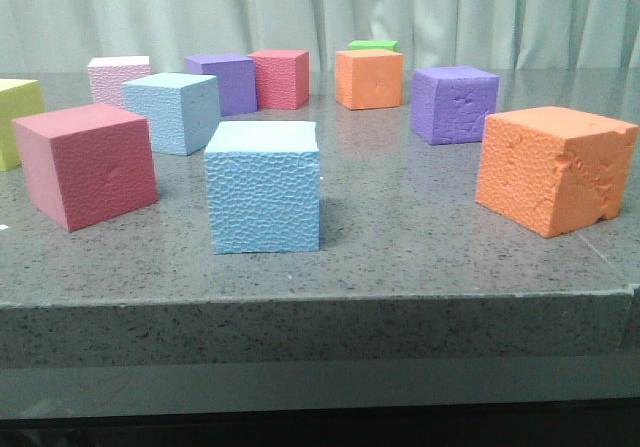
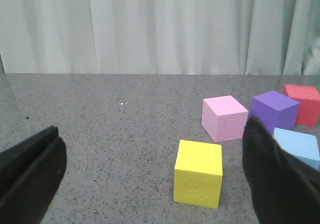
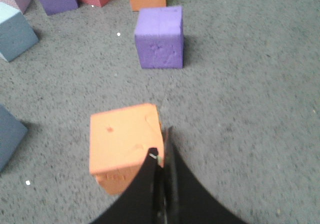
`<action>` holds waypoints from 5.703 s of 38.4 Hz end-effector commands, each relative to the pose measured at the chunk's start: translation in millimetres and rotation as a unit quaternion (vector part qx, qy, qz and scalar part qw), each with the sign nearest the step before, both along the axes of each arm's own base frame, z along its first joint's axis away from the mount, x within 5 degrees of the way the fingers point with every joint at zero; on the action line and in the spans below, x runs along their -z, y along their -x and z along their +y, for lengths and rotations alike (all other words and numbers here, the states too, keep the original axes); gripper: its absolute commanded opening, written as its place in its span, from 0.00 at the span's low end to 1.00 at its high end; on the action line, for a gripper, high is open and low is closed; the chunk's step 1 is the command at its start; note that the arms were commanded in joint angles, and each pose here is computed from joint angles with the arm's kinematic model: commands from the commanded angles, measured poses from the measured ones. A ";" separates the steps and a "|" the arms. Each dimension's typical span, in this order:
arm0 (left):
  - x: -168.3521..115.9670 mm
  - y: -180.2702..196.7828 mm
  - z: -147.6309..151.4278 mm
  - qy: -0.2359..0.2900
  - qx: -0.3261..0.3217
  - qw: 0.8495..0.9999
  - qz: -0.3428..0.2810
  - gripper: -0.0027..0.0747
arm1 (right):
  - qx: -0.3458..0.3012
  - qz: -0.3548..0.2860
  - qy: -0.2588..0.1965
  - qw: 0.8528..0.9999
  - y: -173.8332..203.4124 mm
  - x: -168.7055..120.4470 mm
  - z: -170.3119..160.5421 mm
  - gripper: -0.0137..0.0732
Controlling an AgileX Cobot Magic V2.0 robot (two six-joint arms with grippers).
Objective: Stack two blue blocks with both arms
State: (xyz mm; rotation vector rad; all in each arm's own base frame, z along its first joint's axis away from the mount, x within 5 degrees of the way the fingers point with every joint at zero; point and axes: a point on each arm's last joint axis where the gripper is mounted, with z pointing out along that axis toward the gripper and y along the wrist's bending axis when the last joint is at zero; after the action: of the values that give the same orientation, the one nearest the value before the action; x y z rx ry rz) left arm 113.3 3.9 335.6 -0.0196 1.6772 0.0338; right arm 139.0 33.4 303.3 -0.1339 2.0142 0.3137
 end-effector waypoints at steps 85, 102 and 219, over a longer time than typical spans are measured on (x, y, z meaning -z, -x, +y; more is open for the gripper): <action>-14.6 -279.1 -161.1 -0.052 0.194 0.885 0.420 0.24 | 0.027 -0.067 -0.019 0.997 16.2 1.1 -6.1 0.08; -69.3 -260.2 -158.1 -0.042 0.210 0.885 0.413 0.18 | 0.027 -0.067 -0.019 0.997 16.2 1.1 -6.1 0.08; -52.5 -132.9 -239.5 -0.248 0.493 0.744 0.377 0.73 | 0.025 -0.064 -0.019 0.997 16.4 1.6 -5.9 0.08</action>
State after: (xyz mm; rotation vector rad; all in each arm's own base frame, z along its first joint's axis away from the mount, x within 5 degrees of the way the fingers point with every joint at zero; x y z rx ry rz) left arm 255.8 -238.8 358.1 1.5076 2.3035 -0.3275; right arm 119.4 29.6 287.8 -0.1105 1.9682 0.3121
